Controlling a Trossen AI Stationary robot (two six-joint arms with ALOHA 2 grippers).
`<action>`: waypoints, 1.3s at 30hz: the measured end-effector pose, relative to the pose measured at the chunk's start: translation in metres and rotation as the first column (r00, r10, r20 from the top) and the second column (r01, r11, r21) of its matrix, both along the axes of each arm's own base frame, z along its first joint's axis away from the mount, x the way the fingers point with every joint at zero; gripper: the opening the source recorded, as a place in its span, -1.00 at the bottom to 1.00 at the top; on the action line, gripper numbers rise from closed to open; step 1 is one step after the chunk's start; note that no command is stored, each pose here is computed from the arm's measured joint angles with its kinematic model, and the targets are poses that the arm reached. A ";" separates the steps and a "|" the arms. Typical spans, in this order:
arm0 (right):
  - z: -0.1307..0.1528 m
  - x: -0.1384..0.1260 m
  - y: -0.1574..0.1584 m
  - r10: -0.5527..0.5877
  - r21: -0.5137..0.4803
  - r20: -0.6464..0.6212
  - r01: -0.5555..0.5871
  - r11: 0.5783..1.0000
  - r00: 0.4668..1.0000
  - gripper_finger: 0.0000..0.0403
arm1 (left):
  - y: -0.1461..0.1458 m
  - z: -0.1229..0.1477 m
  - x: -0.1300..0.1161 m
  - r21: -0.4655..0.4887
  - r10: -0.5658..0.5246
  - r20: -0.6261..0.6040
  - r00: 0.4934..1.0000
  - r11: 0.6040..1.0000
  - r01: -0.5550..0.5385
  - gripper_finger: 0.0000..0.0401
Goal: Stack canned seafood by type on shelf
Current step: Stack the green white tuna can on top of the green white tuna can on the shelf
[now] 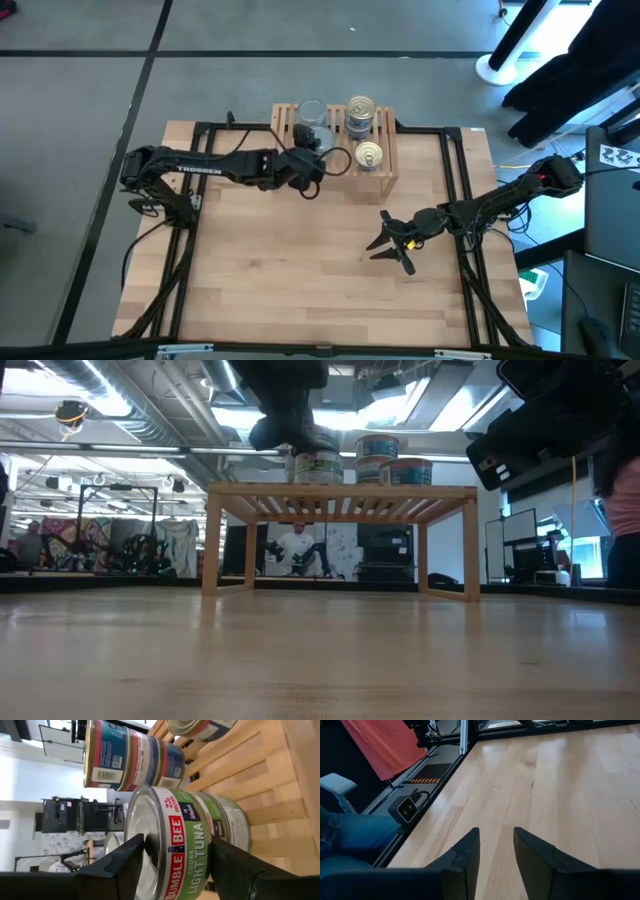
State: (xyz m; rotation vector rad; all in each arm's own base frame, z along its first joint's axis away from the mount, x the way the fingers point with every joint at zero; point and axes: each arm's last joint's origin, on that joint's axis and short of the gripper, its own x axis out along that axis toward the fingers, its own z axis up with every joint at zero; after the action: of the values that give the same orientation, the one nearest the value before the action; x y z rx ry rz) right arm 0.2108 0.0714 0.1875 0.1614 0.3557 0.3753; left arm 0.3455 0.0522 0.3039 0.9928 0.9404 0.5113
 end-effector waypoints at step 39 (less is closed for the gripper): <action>0.000 0.000 0.000 0.007 -0.020 0.009 -0.007 1.000 1.000 -0.41 | 0.023 0.014 -0.008 -0.232 0.000 0.211 0.977 0.972 0.050 0.02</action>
State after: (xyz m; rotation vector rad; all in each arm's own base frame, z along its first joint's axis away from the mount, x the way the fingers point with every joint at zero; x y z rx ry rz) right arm 0.2108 0.0714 0.1875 0.1394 0.3513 0.3792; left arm 0.3372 0.0750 0.3176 0.7193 0.7773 0.4617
